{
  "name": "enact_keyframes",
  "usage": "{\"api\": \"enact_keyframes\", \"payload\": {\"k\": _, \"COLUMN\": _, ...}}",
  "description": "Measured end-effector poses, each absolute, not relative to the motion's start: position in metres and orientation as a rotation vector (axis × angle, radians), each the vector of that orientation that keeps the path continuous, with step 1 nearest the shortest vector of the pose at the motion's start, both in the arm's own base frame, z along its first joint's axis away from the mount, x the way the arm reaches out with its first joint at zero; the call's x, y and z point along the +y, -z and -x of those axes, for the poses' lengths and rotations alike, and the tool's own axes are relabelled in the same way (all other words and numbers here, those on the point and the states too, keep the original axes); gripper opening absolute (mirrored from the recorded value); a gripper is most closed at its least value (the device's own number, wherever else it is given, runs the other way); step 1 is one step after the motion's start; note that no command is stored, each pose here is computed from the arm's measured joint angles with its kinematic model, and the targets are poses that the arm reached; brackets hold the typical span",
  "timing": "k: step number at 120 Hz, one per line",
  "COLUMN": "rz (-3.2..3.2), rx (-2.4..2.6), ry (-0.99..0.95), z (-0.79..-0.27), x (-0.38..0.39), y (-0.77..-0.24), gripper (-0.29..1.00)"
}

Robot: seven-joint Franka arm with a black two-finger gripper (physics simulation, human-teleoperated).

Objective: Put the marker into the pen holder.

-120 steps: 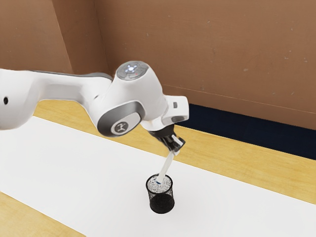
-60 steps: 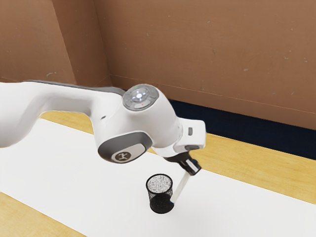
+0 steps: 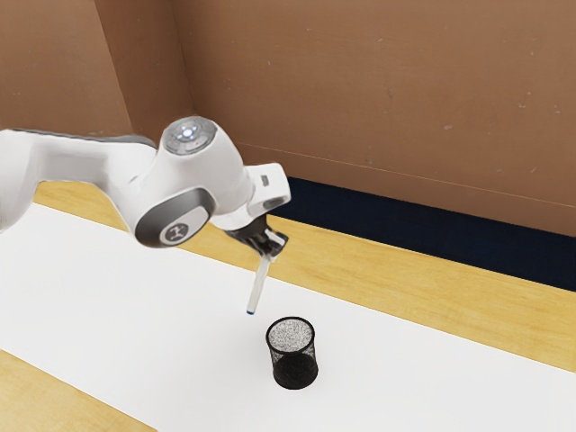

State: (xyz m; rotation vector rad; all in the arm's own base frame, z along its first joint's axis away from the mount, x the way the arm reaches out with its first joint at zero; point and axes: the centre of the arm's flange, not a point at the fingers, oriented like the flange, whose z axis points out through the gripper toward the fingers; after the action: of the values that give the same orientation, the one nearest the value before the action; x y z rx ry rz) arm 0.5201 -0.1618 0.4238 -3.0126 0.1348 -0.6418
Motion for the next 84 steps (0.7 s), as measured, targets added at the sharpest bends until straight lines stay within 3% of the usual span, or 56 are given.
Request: {"api": "enact_keyframes", "payload": {"k": 84, "rz": 3.020, "rx": 0.125, "ry": 0.705, "z": -0.525, "x": -0.193, "y": -0.426, "gripper": -0.08}}
